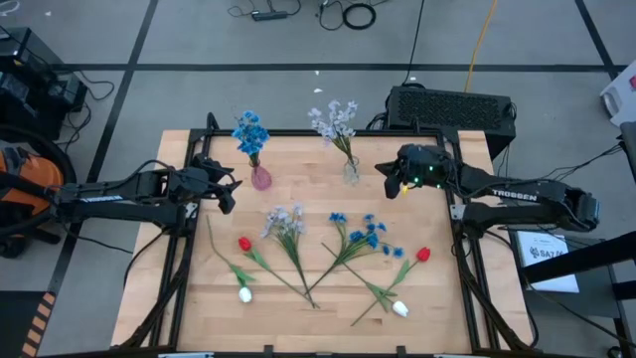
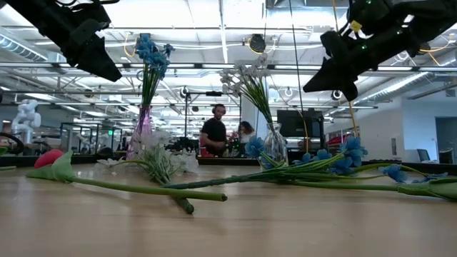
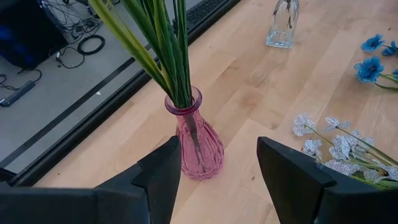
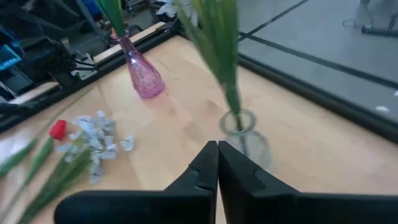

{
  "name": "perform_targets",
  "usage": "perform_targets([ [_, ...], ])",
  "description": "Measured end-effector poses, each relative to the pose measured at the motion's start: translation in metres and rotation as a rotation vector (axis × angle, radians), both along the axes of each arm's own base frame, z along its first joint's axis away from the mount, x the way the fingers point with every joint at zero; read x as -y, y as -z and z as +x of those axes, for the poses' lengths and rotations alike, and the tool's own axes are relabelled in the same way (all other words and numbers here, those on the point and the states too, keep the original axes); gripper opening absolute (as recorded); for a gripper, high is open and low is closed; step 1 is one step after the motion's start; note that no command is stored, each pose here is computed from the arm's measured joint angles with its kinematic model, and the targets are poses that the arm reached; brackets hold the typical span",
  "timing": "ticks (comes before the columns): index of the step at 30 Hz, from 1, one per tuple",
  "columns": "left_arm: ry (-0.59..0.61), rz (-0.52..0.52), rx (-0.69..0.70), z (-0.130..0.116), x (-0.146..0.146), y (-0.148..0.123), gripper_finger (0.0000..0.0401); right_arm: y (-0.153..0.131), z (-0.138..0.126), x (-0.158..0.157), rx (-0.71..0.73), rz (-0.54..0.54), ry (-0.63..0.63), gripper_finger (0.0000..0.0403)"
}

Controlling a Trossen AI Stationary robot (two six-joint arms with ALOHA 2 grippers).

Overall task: Sort flowers into vase by color
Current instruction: Put the right red tulip into the pink vase

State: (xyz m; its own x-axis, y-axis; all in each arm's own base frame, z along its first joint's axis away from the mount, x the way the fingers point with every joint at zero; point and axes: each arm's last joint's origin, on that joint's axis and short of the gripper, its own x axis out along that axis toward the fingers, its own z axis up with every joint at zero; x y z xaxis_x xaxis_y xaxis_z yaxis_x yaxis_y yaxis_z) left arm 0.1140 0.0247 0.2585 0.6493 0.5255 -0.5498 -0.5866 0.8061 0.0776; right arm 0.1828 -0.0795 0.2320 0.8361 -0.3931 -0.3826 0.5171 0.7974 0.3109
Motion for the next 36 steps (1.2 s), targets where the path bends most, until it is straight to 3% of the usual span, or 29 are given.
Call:
perform_targets([
  [6, 0.000, 0.000, 0.000, 0.000, 0.000, 0.000, 0.0217, -0.015, 0.010, -0.029, -0.107, 0.105, 0.059, 0.0001],
  [17, -0.001, -0.001, 0.001, 0.000, 0.000, 0.000, 0.0217, -0.059, 0.038, -0.072, -0.350, 0.437, 0.260, 0.0000],
  [27, -0.001, -0.001, 0.002, 0.000, 0.000, 0.000, 0.0217, -0.043, 0.066, -0.126, -0.566, 0.966, 0.343, 0.0000],
  [36, -0.001, -0.001, 0.001, 0.000, 0.000, 0.000, 0.0217, -0.020, 0.075, -0.176, -0.674, 1.083, 0.345, 0.0000],
])
